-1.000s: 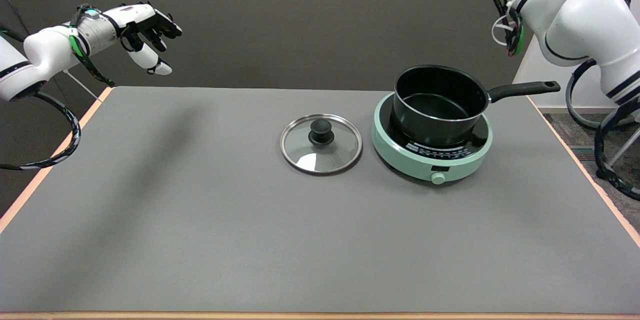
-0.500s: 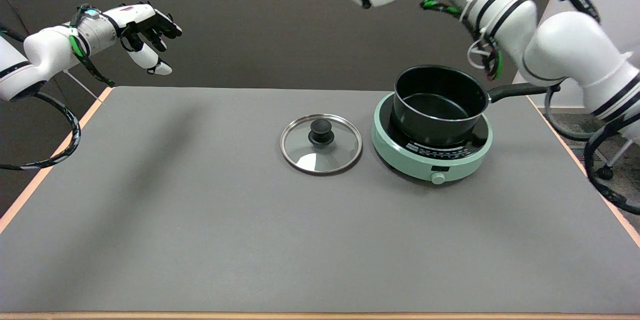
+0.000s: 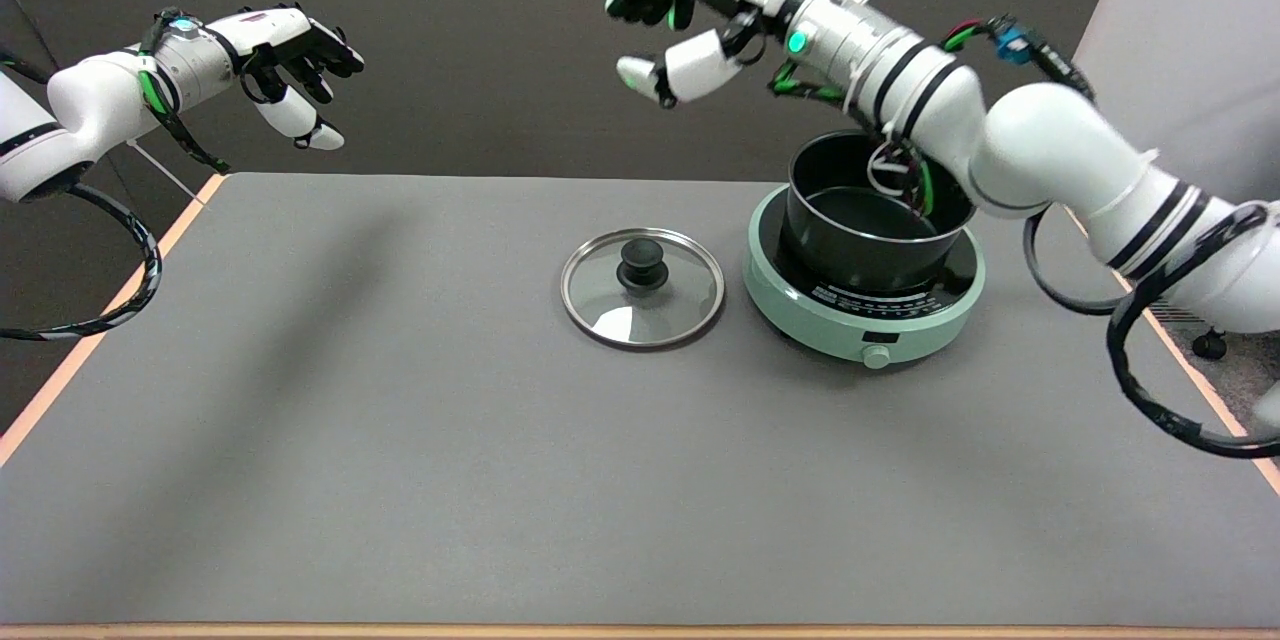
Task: Pick up the pot lid.
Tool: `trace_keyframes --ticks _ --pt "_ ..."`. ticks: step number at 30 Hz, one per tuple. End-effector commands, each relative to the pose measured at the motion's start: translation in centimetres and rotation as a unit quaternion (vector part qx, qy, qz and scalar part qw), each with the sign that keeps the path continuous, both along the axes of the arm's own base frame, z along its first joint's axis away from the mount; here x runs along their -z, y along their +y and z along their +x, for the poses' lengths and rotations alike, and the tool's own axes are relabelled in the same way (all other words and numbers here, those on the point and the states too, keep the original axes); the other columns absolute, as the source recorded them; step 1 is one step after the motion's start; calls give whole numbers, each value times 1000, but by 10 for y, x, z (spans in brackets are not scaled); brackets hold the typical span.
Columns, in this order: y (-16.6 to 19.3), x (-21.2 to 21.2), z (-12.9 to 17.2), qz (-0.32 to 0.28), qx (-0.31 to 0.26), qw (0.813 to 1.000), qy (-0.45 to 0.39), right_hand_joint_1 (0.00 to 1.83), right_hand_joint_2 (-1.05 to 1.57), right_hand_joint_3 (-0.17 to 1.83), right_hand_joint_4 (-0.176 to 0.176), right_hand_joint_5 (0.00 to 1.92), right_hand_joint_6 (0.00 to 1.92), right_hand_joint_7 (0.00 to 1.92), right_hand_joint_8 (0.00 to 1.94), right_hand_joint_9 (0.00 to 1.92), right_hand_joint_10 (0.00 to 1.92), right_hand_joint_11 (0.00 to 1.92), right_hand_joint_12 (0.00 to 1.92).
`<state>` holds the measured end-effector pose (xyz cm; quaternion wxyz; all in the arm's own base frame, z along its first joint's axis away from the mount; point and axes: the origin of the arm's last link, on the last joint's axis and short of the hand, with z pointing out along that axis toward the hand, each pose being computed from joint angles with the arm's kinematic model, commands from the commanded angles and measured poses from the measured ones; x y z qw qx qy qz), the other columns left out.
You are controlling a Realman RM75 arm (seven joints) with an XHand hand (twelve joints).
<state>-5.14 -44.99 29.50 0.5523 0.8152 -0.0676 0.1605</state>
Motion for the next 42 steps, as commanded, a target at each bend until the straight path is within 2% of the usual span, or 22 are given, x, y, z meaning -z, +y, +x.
trace_keyframes --ticks 1,11,26,42 --pt "-7 34 -63 5 28 997 66 851 598 844 -92 650 376 750 319 642 638 512 1386" --pt "-10 48 -81 10 32 995 97 890 569 897 -98 637 380 738 328 638 656 509 1404" --pt "-14 34 -118 -16 71 990 118 911 557 927 -100 616 347 704 309 611 615 474 1331" --pt "-7 63 -146 9 97 989 110 894 563 918 -107 619 354 695 306 606 603 461 1303"
